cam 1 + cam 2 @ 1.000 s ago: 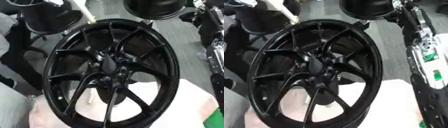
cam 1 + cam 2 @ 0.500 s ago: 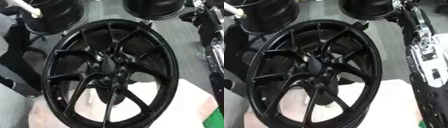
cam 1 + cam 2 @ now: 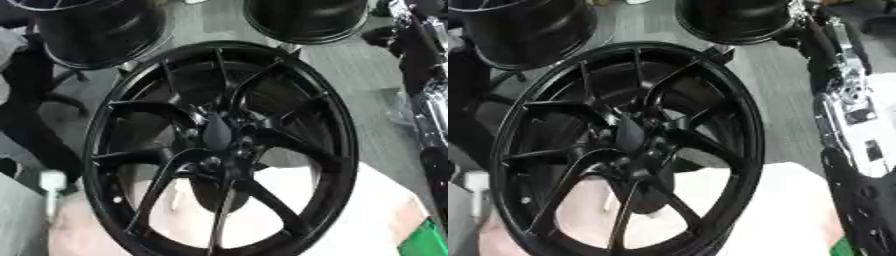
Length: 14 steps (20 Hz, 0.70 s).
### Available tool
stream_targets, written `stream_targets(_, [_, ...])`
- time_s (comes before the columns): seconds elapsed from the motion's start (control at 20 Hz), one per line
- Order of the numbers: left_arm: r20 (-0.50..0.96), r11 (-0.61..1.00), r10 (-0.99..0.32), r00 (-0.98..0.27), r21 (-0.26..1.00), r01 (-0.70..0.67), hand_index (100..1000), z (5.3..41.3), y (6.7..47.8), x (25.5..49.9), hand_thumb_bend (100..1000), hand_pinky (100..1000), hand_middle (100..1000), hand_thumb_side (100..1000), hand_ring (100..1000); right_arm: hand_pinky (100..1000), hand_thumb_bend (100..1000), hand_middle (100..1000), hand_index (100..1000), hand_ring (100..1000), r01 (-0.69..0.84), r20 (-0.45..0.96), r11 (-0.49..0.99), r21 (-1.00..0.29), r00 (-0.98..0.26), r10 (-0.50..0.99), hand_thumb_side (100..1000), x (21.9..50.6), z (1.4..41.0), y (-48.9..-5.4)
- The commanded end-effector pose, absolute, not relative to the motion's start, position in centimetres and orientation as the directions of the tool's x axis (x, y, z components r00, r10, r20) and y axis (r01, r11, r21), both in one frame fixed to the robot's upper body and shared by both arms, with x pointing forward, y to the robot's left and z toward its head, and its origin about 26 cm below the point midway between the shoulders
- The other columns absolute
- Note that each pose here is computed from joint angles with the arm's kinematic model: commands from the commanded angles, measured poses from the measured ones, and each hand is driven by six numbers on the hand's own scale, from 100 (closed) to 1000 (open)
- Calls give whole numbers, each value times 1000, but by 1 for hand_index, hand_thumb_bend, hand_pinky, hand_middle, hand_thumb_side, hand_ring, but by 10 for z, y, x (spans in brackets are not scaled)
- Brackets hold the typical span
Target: Pull the pin out of the wheel hub.
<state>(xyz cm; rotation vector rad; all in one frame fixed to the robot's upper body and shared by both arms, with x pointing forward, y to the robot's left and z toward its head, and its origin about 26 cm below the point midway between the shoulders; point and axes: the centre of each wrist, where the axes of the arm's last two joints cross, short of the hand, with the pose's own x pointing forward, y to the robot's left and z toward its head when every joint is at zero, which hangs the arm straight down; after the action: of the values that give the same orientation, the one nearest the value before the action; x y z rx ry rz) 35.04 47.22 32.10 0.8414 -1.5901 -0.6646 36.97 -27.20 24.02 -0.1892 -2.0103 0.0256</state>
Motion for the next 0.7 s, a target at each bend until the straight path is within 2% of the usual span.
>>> stream_targets(0.05, [569,631,-775,-274,691,-351,765,348,453,336,261,800,678,986,711,741,100,729,718,589,153,872,983,-102,-461,163,582,365,254,-280])
stream_targets(0.1, [573,680,-733,-366,619,-392,762,350,440,333,203,782,675,903,699,741,100,729,718,589,159,870,983,-97,-466,161,578,364,254,-281])
stream_targets(0.2, [601,769,-637,-483,459,-445,766,347,419,326,154,795,718,833,766,741,100,729,718,590,166,865,982,-89,-476,159,573,362,256,-283])
stream_targets(0.3, [644,850,-519,-562,319,-419,779,339,390,322,135,822,761,815,798,742,100,728,717,590,162,857,984,-76,-494,147,571,360,258,-282])
stream_targets(0.4, [669,918,-385,-636,202,-342,809,328,362,319,141,817,782,733,800,741,100,728,717,590,160,848,985,-58,-513,133,565,358,259,-282])
stream_targets(0.6, [733,969,-197,-651,47,-241,848,299,329,321,182,807,780,742,781,744,100,735,722,598,159,834,987,-40,-538,121,557,357,262,-279])
stream_targets(0.65, [753,974,-154,-640,7,-227,835,291,324,325,199,795,769,748,768,746,100,736,723,600,158,832,987,-39,-542,120,555,356,263,-278])
stream_targets(0.7, [770,975,-111,-629,-39,-220,798,283,319,328,210,748,737,748,718,746,100,736,722,600,158,829,987,-36,-547,118,552,356,263,-277])
